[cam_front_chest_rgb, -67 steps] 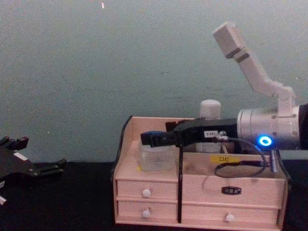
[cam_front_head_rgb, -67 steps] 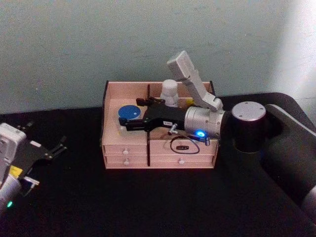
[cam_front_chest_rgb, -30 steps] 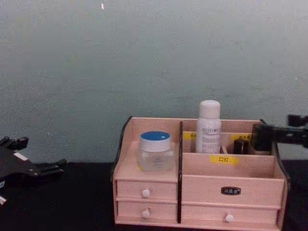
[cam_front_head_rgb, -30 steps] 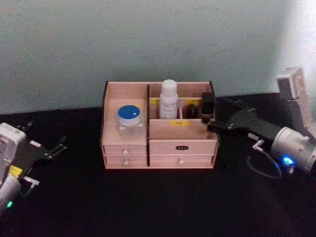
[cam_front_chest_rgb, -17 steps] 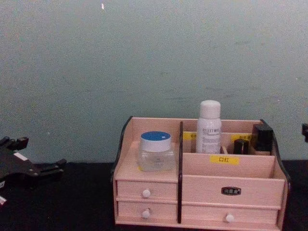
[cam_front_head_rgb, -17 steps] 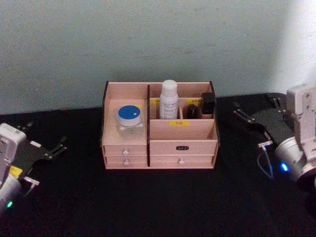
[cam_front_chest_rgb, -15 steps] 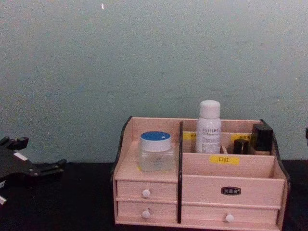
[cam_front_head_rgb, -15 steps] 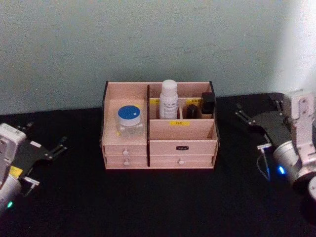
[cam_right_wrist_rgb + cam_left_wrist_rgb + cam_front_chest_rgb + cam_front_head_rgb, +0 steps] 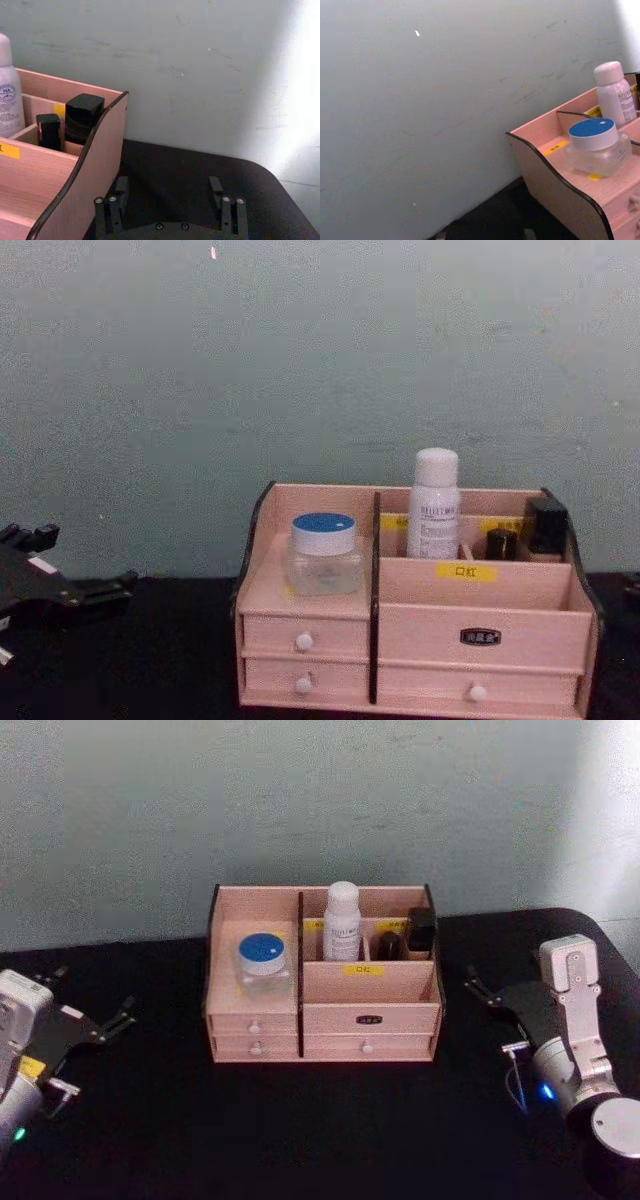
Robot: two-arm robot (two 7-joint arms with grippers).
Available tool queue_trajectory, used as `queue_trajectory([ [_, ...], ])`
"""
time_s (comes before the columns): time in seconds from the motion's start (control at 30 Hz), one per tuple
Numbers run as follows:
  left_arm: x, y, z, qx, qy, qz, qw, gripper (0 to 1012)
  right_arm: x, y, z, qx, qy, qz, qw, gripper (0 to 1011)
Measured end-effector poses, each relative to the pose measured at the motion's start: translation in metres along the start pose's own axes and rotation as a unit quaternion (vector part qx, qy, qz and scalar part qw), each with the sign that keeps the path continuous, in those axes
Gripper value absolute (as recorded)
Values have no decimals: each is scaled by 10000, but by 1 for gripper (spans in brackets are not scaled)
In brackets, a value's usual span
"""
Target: Pick up the facial cleanser and watermelon frost from the table and place them into the tiered storage box.
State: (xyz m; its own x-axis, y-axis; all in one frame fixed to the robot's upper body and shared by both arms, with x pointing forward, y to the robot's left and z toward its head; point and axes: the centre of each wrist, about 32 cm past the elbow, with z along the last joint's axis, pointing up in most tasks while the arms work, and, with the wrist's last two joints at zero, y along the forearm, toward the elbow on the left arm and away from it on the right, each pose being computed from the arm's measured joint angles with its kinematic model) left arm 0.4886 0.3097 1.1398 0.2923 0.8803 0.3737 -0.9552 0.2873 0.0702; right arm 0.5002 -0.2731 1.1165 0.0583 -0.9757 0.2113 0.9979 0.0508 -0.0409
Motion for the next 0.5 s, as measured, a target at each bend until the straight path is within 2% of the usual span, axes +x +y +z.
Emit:
queue_trajectory([
  [0.5, 0, 0, 0, 0, 0, 0, 10000, 1001, 11, -1, 15, 26, -9, 23, 10000, 1002],
])
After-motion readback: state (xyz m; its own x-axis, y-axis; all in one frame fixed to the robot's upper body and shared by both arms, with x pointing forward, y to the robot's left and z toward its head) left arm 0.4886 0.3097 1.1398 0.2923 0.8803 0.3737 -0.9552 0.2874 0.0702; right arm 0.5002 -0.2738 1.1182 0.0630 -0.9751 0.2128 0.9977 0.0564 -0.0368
